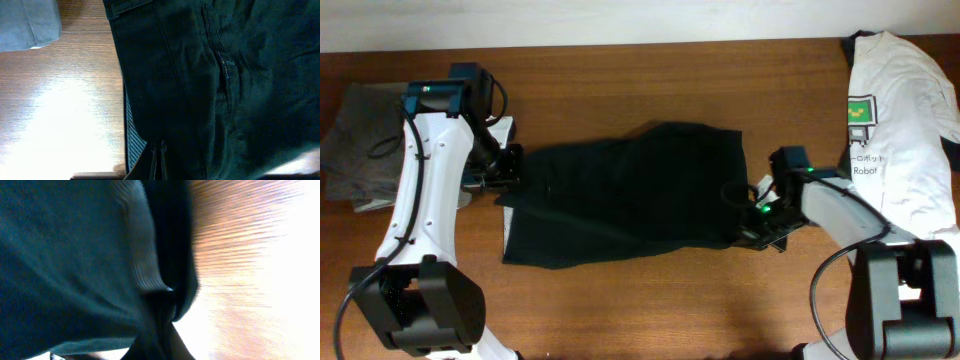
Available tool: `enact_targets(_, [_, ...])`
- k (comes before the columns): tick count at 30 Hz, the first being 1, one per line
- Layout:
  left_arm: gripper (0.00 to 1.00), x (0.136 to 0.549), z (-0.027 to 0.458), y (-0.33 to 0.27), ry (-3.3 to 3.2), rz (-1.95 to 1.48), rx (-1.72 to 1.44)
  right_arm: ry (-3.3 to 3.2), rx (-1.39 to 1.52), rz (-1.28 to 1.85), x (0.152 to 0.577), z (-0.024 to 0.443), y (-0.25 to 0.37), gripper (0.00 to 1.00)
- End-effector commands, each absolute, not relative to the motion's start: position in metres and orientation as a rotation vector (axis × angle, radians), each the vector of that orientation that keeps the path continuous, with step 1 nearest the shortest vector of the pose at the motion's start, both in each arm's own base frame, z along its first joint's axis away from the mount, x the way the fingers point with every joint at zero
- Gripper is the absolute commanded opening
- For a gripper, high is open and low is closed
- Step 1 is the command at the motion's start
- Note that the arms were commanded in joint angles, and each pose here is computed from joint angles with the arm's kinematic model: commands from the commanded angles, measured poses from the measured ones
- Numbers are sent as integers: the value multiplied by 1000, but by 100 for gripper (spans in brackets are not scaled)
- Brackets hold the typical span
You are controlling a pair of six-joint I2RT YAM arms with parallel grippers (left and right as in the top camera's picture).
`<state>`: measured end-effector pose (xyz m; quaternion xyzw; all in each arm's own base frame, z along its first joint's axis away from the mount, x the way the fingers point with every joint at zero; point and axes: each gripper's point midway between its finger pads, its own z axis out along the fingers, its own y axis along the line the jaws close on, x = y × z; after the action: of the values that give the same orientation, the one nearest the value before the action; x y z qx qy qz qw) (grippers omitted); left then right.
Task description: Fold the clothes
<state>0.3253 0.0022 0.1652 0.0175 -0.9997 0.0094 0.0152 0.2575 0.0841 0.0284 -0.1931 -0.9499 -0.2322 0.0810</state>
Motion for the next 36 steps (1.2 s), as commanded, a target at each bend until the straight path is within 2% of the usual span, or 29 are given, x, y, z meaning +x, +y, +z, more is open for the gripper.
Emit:
enact_targets(1, [5,327,173,2,-3144,35,38,-2891,-590,-706,264,42,56,4])
enact_targets(4, [5,327,173,2,-3144,36,38,-2867,-677,-640,256,39,33,4])
enact_targets(5, [5,328,173,2,-3148,36,38,-2879,-645,-660,258,40,34,24])
enact_targets(7, [5,329,173,2,-3149,36,38,-2889,-604,-685,258,41,36,52])
enact_targets(8, [5,329,173,1,-3150,36,35,-2899,-603,-688,261,41,36,59])
enact_targets(9, [5,330,173,1,-3153,36,35,-2913,-600,-692,264,40,35,63])
enact_targets(14, [5,330,173,1,-3155,36,33,-2895,-564,-729,259,35,50,63])
enact_targets(16, [5,330,173,1,-3156,36,33,-2929,-525,-684,263,30,58,51])
enact_targets(17, [5,330,173,1,-3155,36,33,-2931,-521,-670,263,29,60,26])
enact_targets(18, [5,330,173,1,-3156,36,33,-2962,-514,-654,268,27,58,11])
enact_targets(19, [5,330,173,1,-3156,36,33,-2985,-515,-665,274,28,57,5])
enact_targets(22, [5,330,173,1,-3156,35,33,-3081,-457,-705,295,55,52,6])
enact_targets(23, [5,330,173,1,-3156,35,33,-3098,-444,-705,296,61,51,33])
enact_targets(24, [5,331,173,1,-3157,35,33,-3090,-449,-676,293,58,49,53])
enact_targets(27, [5,331,173,1,-3160,35,33,-3059,-468,-519,273,35,36,27])
enact_targets(28, [5,331,173,1,-3160,35,33,-3032,-470,-511,264,31,37,23])
enact_targets(33, [6,334,173,1,-3171,36,33,-3007,-427,-499,241,6,38,22])
enact_targets(35, [6,334,173,1,-3171,35,33,-3036,-364,-511,244,5,38,22])
enact_targets(36, [6,334,173,1,-3172,36,33,-3049,-348,-547,248,7,42,26])
